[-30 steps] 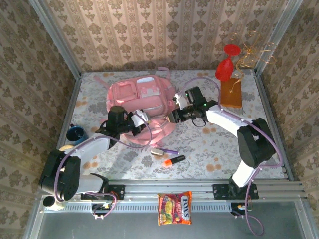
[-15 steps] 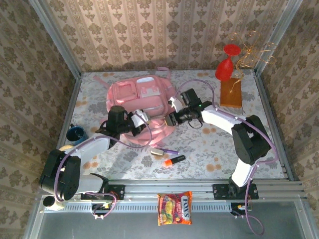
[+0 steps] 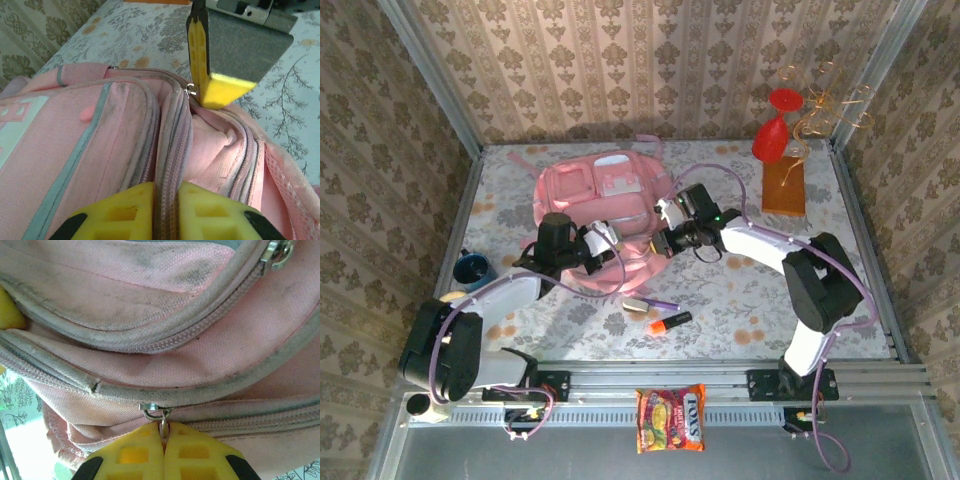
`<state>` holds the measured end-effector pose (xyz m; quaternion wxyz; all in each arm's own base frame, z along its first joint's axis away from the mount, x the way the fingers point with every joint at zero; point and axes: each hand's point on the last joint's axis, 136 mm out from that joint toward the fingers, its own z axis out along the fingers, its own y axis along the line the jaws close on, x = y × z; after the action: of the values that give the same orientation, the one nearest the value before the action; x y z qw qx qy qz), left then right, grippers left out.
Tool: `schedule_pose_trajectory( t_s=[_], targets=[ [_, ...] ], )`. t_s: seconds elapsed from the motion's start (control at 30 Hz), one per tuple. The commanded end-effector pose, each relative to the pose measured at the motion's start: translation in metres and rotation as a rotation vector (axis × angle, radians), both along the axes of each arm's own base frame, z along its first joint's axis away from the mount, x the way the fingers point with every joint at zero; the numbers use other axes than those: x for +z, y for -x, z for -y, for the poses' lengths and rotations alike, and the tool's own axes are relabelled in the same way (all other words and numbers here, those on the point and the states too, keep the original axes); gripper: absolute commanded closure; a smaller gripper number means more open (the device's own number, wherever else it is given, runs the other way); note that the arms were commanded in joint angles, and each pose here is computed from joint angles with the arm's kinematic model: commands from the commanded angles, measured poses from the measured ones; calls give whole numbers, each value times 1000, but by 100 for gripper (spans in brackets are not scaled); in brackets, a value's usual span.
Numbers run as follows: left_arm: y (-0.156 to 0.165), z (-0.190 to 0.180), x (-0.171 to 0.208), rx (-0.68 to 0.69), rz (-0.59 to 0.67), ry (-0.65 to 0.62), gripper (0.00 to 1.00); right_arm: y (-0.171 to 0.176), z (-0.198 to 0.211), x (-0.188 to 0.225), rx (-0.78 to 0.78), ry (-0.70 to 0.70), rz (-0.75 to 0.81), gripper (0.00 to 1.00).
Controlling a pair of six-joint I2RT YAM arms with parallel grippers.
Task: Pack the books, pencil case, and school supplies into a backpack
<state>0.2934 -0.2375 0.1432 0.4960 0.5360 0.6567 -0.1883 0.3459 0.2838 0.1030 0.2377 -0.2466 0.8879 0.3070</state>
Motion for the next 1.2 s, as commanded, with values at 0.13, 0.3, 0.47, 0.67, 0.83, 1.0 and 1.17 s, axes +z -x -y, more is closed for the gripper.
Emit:
schedule_pose_trajectory(
  t_s=[0.13,0.3,0.47,0.67,0.83,1.0,1.17],
  targets=[
    [10,25,30,-78,113,-68,44,16,-7,37,-6,-84,44,100],
    [15,44,28,-129,101,-97,39,24,-16,53,21,-115,71,100],
    [13,48,9,-150,52,-168,44,30,-25,68,39,-174,92,100],
    [4,36,-5,-123,15,-165,48,34,-31,72,53,-202,103,100],
    [-5,29,-14,-100,0,-185,64,32,-35,78,53,-231,112,100],
    [-14,21,-1,-85,28,-150,94,22,-22,57,-13,-109,94,100],
    [-15,16,17,-90,82,-67,100,3,15,12,-150,130,18,100]
  ],
)
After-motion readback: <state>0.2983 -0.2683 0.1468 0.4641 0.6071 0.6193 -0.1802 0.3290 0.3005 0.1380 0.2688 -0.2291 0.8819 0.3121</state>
